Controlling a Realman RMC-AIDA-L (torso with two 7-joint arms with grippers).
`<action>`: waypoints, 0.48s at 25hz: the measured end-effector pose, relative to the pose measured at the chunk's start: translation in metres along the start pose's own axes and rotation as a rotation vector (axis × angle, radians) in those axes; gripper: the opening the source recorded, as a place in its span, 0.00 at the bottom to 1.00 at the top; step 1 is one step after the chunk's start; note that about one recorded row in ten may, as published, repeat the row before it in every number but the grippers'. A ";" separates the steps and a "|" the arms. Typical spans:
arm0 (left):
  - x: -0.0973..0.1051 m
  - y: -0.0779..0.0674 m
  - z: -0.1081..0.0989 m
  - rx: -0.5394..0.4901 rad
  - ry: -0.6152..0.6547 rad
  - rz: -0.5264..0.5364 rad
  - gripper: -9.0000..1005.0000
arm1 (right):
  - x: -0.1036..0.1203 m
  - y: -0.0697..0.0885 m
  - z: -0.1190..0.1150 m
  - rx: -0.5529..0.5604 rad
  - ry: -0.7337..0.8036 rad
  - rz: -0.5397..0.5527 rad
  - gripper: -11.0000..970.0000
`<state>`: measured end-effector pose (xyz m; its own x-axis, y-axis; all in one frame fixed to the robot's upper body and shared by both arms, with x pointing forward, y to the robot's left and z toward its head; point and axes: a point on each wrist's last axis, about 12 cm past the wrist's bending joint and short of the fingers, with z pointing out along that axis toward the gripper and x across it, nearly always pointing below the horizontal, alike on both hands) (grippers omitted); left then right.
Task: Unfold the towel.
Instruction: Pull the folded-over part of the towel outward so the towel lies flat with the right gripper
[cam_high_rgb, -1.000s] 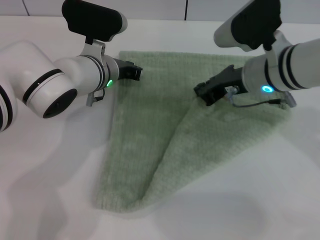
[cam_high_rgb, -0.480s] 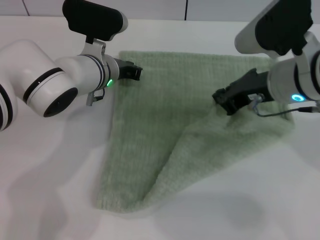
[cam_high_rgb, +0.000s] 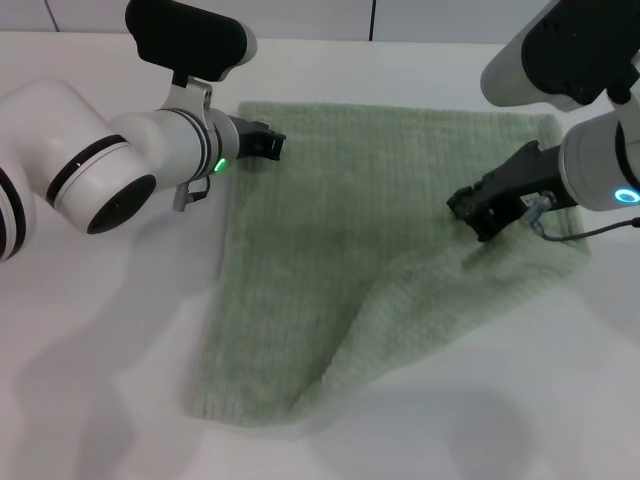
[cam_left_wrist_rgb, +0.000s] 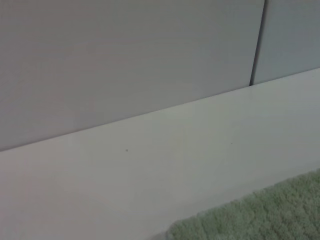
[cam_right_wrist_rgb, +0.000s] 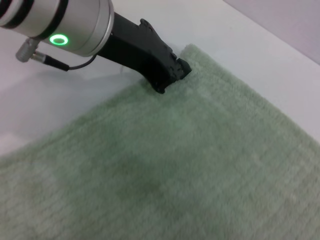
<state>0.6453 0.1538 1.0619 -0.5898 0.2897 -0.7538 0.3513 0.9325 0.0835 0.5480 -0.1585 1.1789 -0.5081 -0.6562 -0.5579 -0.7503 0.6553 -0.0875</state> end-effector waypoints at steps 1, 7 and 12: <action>0.000 0.000 0.000 0.000 0.000 0.000 0.01 | -0.001 0.000 -0.001 -0.003 0.009 -0.001 0.03; 0.001 0.000 0.000 -0.002 0.005 -0.001 0.01 | -0.010 0.004 -0.006 0.004 0.088 -0.011 0.03; 0.001 0.000 0.000 -0.003 0.006 0.008 0.01 | -0.014 0.009 -0.010 -0.012 0.162 -0.020 0.04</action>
<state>0.6447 0.1545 1.0613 -0.5915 0.2983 -0.7491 0.3540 0.9308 0.0911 0.5446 -0.1470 1.1942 -0.5536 -0.7215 -0.4159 -0.7657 0.6374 -0.0866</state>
